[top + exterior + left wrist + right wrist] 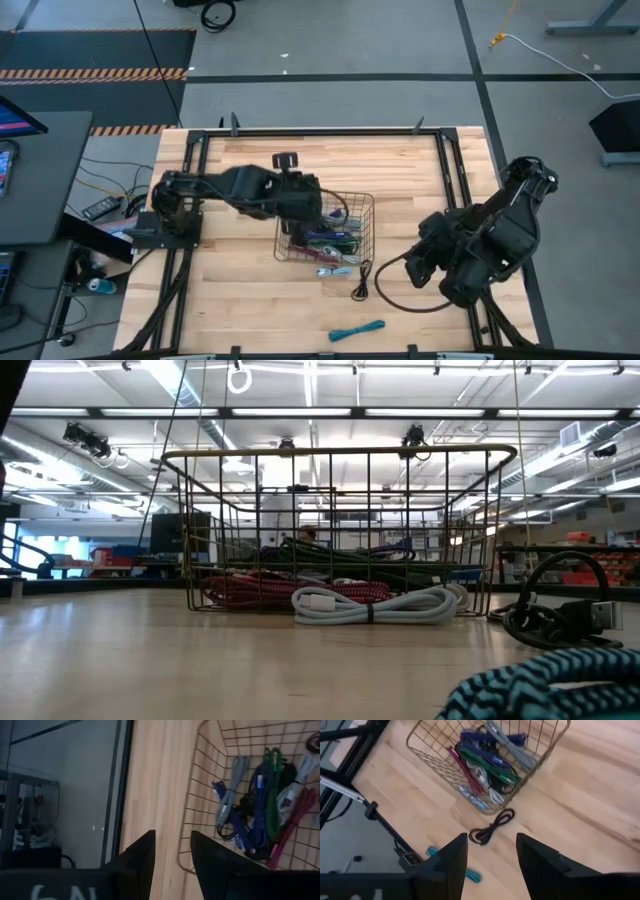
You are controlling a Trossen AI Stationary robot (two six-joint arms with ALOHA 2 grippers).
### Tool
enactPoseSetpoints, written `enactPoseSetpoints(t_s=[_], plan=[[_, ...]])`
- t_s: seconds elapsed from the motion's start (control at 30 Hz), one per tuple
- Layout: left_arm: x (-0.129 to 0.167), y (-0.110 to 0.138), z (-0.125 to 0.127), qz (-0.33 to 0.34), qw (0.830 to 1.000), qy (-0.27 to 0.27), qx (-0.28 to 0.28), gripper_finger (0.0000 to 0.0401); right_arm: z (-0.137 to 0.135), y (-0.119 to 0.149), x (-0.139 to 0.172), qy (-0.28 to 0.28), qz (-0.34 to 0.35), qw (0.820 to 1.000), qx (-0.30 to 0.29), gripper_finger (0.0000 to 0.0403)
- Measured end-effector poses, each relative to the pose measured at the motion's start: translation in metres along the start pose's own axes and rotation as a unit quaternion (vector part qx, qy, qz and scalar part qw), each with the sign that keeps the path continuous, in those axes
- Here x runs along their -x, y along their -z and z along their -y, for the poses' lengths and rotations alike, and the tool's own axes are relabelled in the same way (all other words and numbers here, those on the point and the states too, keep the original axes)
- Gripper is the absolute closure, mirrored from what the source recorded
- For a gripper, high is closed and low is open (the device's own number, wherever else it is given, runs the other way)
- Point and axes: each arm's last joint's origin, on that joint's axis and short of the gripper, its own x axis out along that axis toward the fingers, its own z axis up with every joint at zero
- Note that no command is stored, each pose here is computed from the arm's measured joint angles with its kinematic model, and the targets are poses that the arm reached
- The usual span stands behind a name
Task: Pick and place USB-C Cables
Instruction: Adjust the gold wire basket
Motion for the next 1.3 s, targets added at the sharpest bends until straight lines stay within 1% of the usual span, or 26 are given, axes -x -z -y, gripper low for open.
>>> enactPoseSetpoints(t_s=[0.17,0.27,0.37,0.43,0.5,0.67,0.8,0.9,1.0,1.1,1.2,1.3], plan=[[-0.005,0.003,-0.022,-0.007,1.0,-0.014,0.022,0.0271,0.0,0.012,-0.007,0.011,-0.039,0.999,-0.008,0.0228],[-0.01,0.004,-0.034,-0.015,0.999,-0.022,0.032,0.0271,0.001,0.026,-0.019,0.03,-0.089,0.995,-0.024,0.0228],[-0.016,0.005,-0.046,-0.024,0.999,-0.031,0.037,0.0271,-0.001,0.046,-0.038,0.019,-0.132,0.99,-0.043,0.0228],[-0.02,0.006,-0.054,-0.029,0.998,-0.038,0.038,0.0271,-0.005,0.06,-0.052,-0.009,-0.148,0.987,-0.056,0.0228],[-0.024,0.008,-0.062,-0.036,0.997,-0.043,0.044,0.0271,-0.01,0.071,-0.066,-0.049,-0.161,0.983,-0.073,0.0228],[-0.033,0.01,-0.077,-0.051,0.996,-0.054,0.051,0.0271,-0.018,0.091,-0.097,-0.145,-0.173,0.968,-0.113,0.0228],[-0.039,0.013,-0.087,-0.06,0.994,-0.061,0.064,0.0271,-0.015,0.102,-0.116,-0.189,-0.197,0.955,-0.118,0.0228],[-0.042,0.014,-0.092,-0.064,0.993,-0.064,0.069,0.0271,-0.007,0.11,-0.128,-0.186,-0.214,0.952,-0.114,0.0228],[-0.043,0.014,-0.093,-0.066,0.993,-0.065,0.071,0.0271,0.004,0.115,-0.139,-0.167,-0.221,0.956,-0.1,0.0228],[-0.043,0.014,-0.093,-0.066,0.993,-0.065,0.07,0.0271,0.014,0.118,-0.149,-0.152,-0.216,0.961,-0.079,0.0228],[-0.043,0.014,-0.092,-0.066,0.993,-0.064,0.071,0.0271,0.023,0.122,-0.159,-0.151,-0.201,0.966,-0.061,0.0228],[-0.043,0.014,-0.092,-0.066,0.993,-0.065,0.072,0.0271,0.033,0.124,-0.17,-0.15,-0.194,0.968,-0.06,0.0228]])
